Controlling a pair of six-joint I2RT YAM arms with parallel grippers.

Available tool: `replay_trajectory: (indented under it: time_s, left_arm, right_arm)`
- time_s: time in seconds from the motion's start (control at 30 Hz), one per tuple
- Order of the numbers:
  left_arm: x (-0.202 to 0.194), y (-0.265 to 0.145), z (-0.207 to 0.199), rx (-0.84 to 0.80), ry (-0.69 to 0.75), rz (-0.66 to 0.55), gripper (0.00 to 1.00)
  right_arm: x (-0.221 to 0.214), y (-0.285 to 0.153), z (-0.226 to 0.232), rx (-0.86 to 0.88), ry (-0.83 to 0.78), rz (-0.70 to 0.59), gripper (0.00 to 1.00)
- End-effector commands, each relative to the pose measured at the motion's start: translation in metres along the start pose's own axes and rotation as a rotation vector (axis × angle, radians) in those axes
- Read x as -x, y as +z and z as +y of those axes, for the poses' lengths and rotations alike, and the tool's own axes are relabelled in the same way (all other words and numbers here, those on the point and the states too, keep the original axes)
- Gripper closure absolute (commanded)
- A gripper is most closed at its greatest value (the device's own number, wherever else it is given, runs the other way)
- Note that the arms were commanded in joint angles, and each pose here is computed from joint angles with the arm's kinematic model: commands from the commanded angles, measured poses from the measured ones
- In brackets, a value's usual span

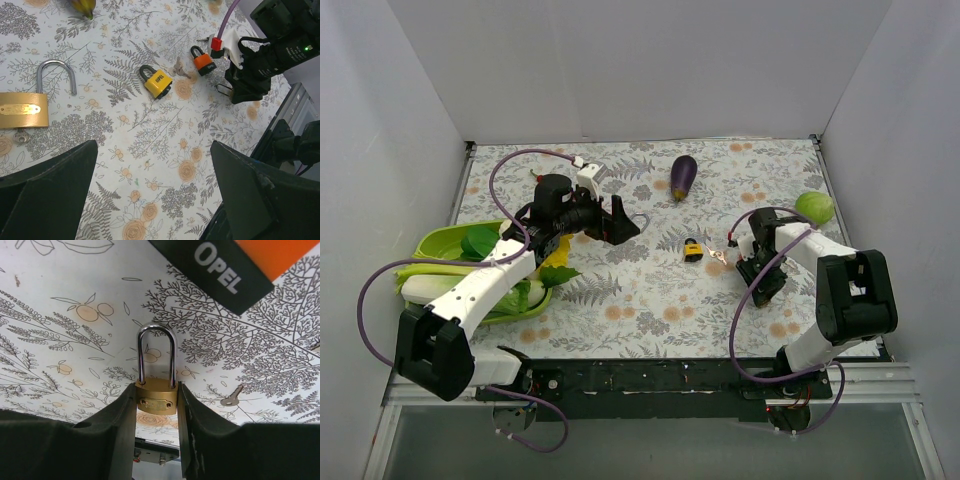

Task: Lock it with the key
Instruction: Place the lock at the center of the board.

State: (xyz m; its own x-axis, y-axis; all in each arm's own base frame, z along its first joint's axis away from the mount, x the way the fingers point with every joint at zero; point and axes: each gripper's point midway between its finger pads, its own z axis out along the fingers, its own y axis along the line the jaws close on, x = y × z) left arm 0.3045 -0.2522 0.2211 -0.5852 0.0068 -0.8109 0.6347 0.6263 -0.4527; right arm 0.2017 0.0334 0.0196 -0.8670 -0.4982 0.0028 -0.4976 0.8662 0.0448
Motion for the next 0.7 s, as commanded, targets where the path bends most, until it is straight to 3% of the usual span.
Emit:
replay_trajectory:
  time_s: [0.0,0.1,0.17,0.2,0.27,0.43,0.67]
  left_arm:
    - [0.000,-0.002,0.002,0.014,0.043,0.002,0.02]
    - [-0.004,-0.001,0.006,0.023,0.051,0.038,0.02]
    - [-0.012,0.000,0.008,0.027,0.044,0.093,0.02]
    - [-0.010,0.004,0.010,0.032,0.055,0.111,0.02]
    - [-0.016,0.005,0.016,0.052,0.047,0.155,0.02]
    - [-0.003,0.016,0.046,0.177,0.127,0.196,0.02]
    - [-0.009,0.046,0.106,0.335,0.239,0.389,0.02]
  right_arm:
    - [0.002,-0.001,-0.005,0.001,0.025,-0.004,0.64]
    - [-0.001,-0.004,-0.001,0.017,0.014,-0.004,0.44]
    - [-0.002,-0.008,-0.001,0.014,0.011,-0.014,0.39]
    - [0.002,-0.011,0.004,0.041,0.002,-0.036,0.29]
    - [0.004,-0.018,0.005,0.042,-0.001,-0.061,0.23]
    - [0.024,-0.047,0.004,0.041,-0.025,-0.155,0.20]
    - [0.066,-0.112,0.007,0.042,-0.123,-0.380,0.16]
